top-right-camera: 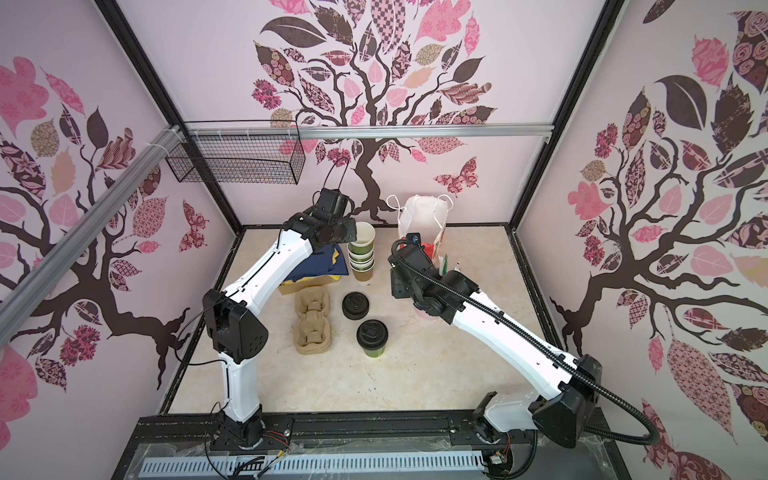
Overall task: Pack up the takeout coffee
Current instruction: 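Grip the top cup rim with the left gripper and lift it off the stack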
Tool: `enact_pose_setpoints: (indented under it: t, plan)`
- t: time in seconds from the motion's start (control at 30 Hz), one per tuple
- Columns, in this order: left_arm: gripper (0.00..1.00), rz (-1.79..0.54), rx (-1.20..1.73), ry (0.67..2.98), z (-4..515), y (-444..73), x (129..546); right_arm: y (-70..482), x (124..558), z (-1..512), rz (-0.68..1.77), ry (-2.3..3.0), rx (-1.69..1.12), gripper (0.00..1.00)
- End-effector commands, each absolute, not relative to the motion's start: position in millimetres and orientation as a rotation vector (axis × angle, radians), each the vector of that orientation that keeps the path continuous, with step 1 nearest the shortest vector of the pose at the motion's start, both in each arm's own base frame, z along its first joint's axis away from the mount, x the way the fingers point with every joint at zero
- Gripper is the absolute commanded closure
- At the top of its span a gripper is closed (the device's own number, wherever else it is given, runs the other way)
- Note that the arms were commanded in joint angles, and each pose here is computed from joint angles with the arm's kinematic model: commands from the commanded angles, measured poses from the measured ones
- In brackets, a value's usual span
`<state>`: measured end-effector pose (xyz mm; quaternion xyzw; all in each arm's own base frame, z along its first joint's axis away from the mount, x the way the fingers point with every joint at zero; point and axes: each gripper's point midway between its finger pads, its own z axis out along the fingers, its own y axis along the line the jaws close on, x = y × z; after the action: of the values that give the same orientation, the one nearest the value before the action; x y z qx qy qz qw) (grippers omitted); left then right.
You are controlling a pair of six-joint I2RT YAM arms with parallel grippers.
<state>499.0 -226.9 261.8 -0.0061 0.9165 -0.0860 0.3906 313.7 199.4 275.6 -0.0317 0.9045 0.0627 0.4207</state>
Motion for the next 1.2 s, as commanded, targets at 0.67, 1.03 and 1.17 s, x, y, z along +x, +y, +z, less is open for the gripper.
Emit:
enact_pose_setpoints:
  t: [0.67, 1.03, 1.17]
  plan:
    - [1.00, -0.303, -0.037, 2.138, 346.8, -220.4, 494.9, 186.0, 306.9, 313.0, 0.172, 2.219, -0.040, 0.33]
    - [1.00, -0.352, -0.004, 2.107, 379.8, -213.9, 466.2, 179.3, 300.7, 342.2, 0.189, 2.187, -0.037, 0.33]
    - [1.00, -0.381, 0.094, 2.119, 381.9, -223.3, 441.8, 171.8, 296.0, 356.3, 0.178, 2.178, -0.037, 0.33]
